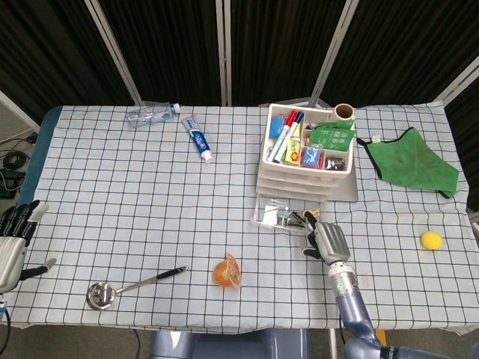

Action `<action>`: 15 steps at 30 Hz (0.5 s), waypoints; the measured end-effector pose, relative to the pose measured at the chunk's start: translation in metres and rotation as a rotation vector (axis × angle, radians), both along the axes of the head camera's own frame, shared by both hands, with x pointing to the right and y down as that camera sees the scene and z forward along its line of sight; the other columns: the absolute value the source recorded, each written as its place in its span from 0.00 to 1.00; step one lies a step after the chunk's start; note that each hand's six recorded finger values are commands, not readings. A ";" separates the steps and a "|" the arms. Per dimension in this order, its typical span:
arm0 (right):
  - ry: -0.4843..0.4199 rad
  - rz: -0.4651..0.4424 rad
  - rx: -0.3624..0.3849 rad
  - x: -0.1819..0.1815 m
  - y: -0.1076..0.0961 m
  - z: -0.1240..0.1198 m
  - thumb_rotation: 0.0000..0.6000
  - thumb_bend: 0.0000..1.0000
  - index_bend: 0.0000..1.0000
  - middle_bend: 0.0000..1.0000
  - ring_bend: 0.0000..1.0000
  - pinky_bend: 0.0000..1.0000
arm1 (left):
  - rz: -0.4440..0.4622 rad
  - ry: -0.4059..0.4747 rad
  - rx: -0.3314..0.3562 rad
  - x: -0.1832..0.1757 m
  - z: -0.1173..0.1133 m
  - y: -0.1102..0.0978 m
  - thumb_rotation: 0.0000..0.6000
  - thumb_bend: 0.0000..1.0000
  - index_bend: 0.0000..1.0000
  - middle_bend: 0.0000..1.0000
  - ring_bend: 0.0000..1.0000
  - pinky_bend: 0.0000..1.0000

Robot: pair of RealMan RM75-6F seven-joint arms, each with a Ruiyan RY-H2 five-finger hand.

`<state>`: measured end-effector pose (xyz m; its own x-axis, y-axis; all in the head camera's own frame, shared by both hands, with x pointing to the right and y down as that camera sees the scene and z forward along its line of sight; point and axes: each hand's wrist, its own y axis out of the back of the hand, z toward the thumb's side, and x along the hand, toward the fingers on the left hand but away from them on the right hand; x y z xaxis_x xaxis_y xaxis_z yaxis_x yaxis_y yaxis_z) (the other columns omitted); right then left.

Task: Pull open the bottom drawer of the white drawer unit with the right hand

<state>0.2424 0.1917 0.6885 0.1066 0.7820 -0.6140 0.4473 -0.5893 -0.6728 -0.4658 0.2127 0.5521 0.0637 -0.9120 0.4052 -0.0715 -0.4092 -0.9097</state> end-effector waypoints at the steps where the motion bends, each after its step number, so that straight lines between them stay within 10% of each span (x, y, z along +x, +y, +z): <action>1: 0.002 -0.003 0.006 0.000 0.000 -0.001 1.00 0.37 0.22 0.97 0.96 0.88 | 0.000 0.001 0.001 0.000 0.000 0.000 1.00 0.06 0.00 0.00 0.00 0.00; 15: 0.045 -0.055 0.114 -0.015 -0.016 -0.026 1.00 0.22 0.41 1.00 1.00 0.88 | -0.010 0.004 0.014 -0.003 -0.004 -0.001 1.00 0.06 0.00 0.00 0.00 0.00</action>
